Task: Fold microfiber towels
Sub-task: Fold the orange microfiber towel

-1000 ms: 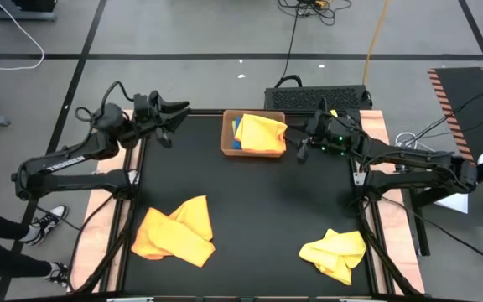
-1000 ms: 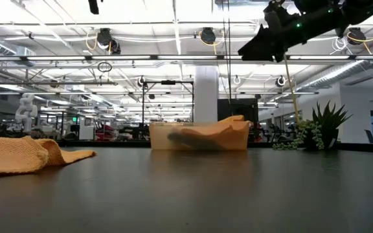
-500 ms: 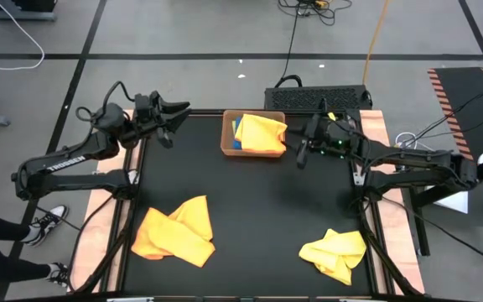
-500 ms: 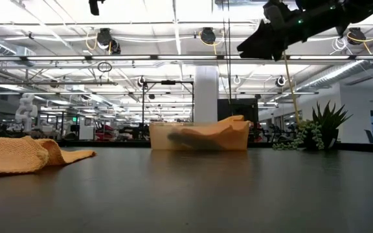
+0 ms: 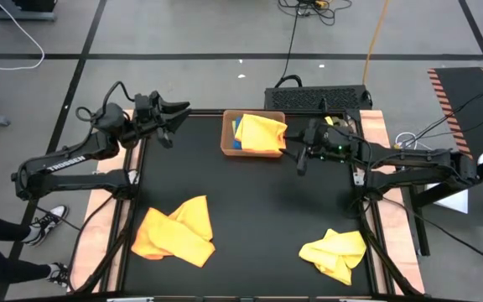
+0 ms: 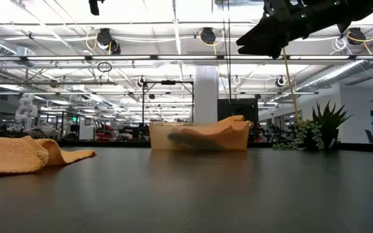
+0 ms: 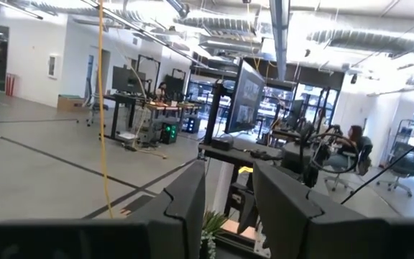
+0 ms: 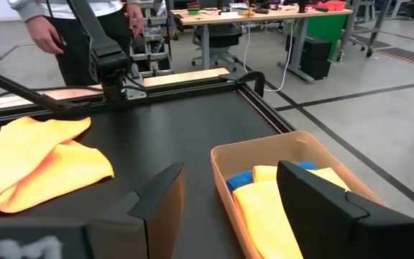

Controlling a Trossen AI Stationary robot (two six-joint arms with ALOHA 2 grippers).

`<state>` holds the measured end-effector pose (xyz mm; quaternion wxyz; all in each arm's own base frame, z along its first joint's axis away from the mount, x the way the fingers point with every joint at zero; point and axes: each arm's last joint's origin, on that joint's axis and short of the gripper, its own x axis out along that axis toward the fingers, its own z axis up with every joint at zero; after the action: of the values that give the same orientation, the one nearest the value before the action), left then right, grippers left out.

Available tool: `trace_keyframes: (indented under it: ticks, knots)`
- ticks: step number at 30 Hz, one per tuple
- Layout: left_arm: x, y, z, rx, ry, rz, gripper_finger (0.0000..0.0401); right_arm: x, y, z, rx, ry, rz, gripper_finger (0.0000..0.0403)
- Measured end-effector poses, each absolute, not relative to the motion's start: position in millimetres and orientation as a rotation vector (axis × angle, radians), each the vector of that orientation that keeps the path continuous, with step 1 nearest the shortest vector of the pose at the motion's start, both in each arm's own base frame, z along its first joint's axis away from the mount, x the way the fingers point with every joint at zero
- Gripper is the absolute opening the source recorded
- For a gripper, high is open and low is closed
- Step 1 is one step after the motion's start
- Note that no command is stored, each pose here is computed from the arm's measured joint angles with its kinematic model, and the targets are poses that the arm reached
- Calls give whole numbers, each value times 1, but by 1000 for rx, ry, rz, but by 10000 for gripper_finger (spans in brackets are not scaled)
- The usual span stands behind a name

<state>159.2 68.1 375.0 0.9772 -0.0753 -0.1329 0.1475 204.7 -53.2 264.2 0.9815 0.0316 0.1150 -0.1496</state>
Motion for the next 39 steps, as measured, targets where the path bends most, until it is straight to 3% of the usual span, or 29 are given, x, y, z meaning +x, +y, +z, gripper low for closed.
trace_keyframes:
  ticks: [9, 14, 20, 28, 39]
  knots:
    - [159, 68, 377, -273, -310, 266, 118, 206, -46, 264, 60, 232, -267, 212]
    - [161, 64, 372, -335, -238, 155, 118, 207, -45, 265, 56, 229, -259, 212]
    - [184, 49, 332, -394, 145, 29, 118, 207, -45, 264, 60, 237, -257, 212]
    - [212, 2, 273, -397, 657, 13, 117, 207, -45, 264, 59, 238, -257, 212]
    - [227, -81, 228, -303, 935, -125, 117, 207, -45, 264, 60, 237, -256, 212]
